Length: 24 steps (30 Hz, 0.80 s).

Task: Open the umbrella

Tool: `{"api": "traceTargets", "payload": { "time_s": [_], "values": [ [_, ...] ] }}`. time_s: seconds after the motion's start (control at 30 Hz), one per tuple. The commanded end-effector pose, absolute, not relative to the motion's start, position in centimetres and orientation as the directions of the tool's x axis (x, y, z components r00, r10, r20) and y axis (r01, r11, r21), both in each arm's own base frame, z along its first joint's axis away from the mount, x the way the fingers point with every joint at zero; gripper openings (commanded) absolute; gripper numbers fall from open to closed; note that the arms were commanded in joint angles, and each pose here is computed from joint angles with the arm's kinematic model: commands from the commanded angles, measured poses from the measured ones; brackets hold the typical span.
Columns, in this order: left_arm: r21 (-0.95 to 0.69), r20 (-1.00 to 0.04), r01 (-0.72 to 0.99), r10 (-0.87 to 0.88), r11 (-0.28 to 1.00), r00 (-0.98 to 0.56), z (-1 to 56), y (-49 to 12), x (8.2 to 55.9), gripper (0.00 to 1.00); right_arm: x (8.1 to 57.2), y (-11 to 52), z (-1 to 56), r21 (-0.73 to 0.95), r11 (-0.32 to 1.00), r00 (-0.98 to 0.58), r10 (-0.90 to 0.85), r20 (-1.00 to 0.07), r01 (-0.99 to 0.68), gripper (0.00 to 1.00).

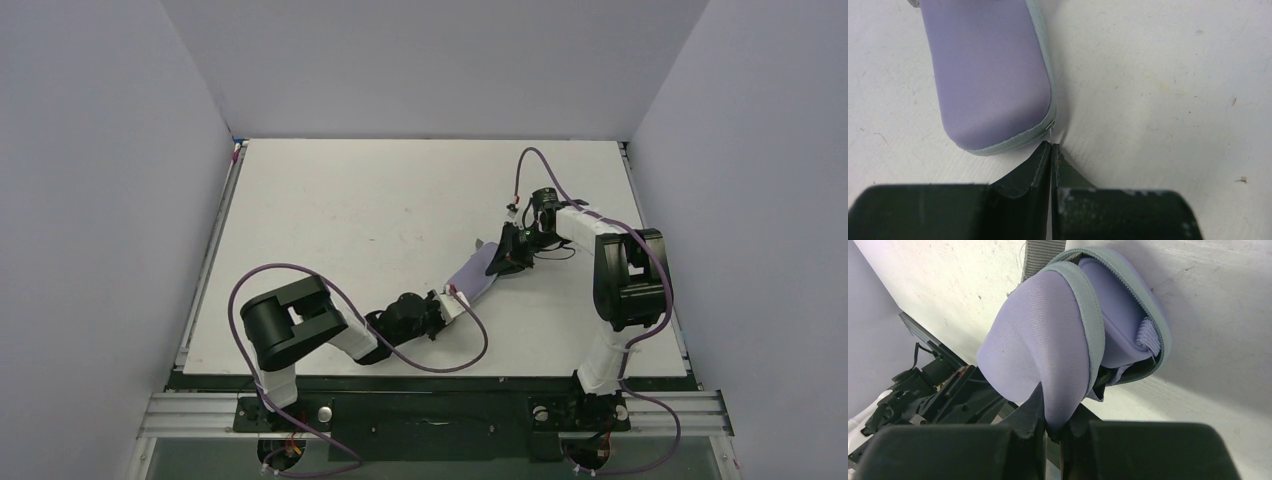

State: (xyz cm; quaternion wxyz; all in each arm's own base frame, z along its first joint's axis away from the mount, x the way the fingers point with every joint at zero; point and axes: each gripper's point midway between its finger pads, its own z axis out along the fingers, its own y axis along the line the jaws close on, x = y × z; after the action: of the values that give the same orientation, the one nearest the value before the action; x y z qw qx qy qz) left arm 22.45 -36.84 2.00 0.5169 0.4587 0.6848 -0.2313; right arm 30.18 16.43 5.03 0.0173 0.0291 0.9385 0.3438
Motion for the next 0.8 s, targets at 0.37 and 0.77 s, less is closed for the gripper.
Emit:
{"api": "traceTargets", "payload": {
  "time_s": [0.37, 0.77],
  "values": [
    [0.191, -0.91, 0.8, 0.408, 0.569, -0.073, 2.7, -32.0, 24.6, 0.0, 29.5, 13.5, 1.3, 0.504, 0.846, -0.983, -0.177, -0.042, -0.174, 0.0],
    [0.255, -0.909, 0.787, 0.417, 0.561, -0.002, 3.6, -31.9, 27.5, 0.0, 28.9, 15.4, 2.9, 0.529, 0.715, -0.866, -0.495, -0.079, -0.457, 0.0]
  ]
}}
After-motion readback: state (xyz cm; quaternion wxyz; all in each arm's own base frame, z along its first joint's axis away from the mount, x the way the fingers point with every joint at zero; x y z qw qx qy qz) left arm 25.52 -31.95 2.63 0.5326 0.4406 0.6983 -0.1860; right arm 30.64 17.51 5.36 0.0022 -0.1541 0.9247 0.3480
